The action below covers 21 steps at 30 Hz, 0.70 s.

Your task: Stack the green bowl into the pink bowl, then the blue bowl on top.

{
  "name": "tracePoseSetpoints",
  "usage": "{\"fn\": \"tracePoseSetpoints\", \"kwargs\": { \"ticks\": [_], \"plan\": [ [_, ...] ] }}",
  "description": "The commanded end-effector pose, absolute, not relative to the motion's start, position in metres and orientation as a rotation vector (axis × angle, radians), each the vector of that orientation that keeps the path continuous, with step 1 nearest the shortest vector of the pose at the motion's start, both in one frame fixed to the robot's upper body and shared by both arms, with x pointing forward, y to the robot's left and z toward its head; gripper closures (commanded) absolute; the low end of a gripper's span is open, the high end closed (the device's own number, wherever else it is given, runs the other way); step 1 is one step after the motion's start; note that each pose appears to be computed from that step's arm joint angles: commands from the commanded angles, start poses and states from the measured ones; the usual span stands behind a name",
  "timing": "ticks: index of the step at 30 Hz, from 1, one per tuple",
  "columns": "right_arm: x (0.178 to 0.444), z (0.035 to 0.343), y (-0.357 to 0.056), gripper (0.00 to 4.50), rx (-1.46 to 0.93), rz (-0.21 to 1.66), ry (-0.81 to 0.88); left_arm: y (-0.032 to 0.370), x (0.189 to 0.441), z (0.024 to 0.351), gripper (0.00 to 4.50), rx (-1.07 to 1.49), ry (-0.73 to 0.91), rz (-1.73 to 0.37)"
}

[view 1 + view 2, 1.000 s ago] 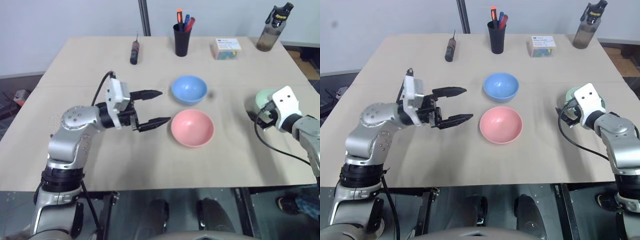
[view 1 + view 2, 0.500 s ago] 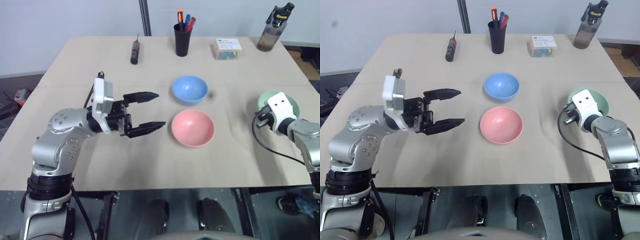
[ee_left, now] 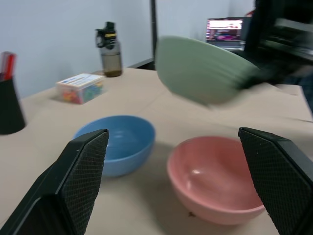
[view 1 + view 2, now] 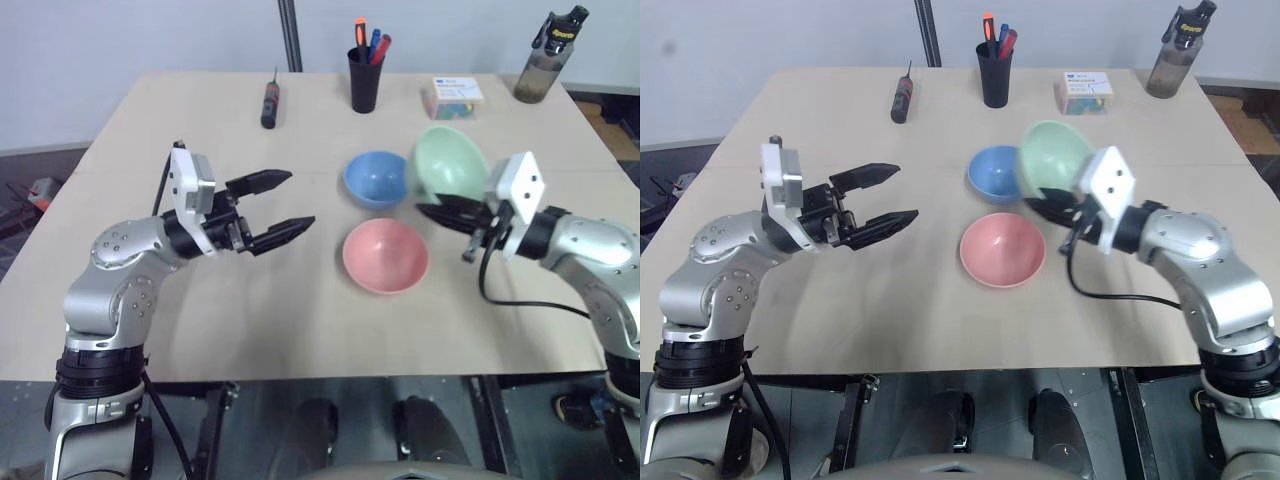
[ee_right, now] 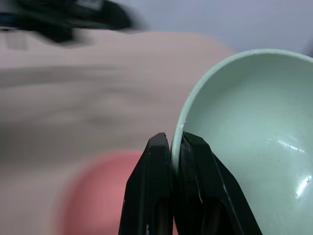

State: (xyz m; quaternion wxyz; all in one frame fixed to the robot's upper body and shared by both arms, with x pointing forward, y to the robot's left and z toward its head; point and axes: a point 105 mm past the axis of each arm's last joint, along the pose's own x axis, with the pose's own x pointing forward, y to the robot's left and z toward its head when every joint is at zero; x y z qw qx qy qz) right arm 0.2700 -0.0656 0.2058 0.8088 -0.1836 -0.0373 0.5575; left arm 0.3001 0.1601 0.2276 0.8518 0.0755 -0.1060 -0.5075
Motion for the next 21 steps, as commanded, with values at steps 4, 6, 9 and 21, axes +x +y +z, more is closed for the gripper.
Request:
{"fn": "tracePoseSetpoints", "kwargs": {
  "ticks": [4,6,9,21],
  "plan": [
    [0.259,0.154,-0.048,3.08,-0.39,1.311,0.094,0.158,0.298,0.244,0.0,0.209,-0.289,-1.064],
    [0.26,0.156,-0.049,2.1,-0.382,1.312,0.087,0.159,0.297,0.244,0.0,0.21,-0.288,-1.06],
    [0.26,0.165,-0.052,0.86,-0.369,1.31,0.061,0.159,0.295,0.244,0.0,0.209,-0.287,-1.057],
    [0.359,0.247,-0.104,0.05,-0.763,0.814,-0.285,0.161,0.292,0.239,0.0,0.207,-0.285,-1.007]
  ]
}}
